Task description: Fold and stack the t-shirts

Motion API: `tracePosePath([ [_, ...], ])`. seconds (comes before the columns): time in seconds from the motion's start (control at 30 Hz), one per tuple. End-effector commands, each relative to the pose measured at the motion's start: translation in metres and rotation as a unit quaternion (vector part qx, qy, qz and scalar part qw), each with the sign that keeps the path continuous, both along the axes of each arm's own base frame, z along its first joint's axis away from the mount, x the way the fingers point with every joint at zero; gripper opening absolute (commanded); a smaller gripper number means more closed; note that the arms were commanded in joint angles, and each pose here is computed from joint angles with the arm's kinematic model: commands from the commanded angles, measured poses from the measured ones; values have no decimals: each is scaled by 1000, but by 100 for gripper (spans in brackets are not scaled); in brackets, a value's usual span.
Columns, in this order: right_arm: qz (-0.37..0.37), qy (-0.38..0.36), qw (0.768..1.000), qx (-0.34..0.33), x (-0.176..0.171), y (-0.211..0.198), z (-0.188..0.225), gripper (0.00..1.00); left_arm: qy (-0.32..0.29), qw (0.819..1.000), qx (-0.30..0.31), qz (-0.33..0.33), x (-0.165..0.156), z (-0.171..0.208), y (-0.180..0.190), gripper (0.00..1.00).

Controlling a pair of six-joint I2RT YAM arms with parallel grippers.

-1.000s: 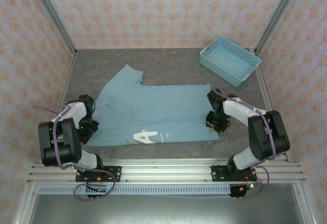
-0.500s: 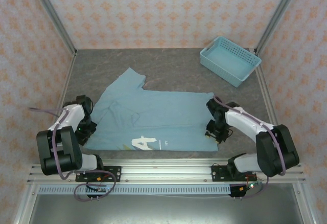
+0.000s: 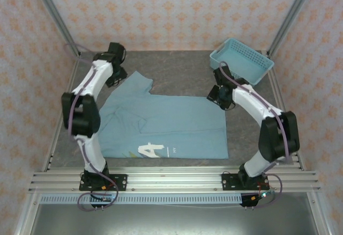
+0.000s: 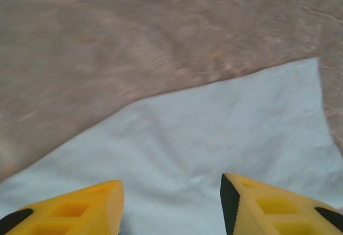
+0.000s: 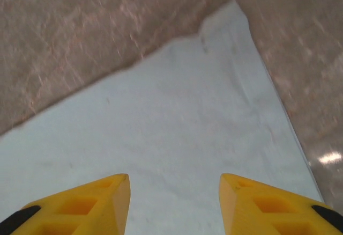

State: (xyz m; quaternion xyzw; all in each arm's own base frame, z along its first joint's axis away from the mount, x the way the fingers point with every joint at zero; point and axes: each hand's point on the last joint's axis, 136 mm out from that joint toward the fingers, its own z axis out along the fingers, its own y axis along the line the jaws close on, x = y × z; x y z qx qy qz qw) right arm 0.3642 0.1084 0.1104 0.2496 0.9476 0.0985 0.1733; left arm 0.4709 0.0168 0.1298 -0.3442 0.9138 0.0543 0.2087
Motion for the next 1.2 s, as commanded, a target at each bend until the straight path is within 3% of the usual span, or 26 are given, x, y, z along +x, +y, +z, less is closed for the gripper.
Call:
tracePosePath([
  [0.0,12,-35,999,-29,34,-7,8,47,15,998,32,-53,35,-11,0,53],
  [0.17,17,-26,999,-27,48,-6,0,48,4,993,71,-94,88,-33,1,56],
  [0.43,14,-21,1000,-15,46,-4,-2,48,-18,986,104,-127,131,-59,-16,66],
  [0.9,10,-3,1000,9,35,0,-16,48,38,980,126,-152,121,-107,-38,69],
  [1.07,7,-5,1000,10,36,0,-16,48,72,984,88,-134,109,-117,-34,53],
  [1.17,-1,-8,1000,8,39,-2,-16,48,100,984,64,-131,96,-131,-39,52],
])
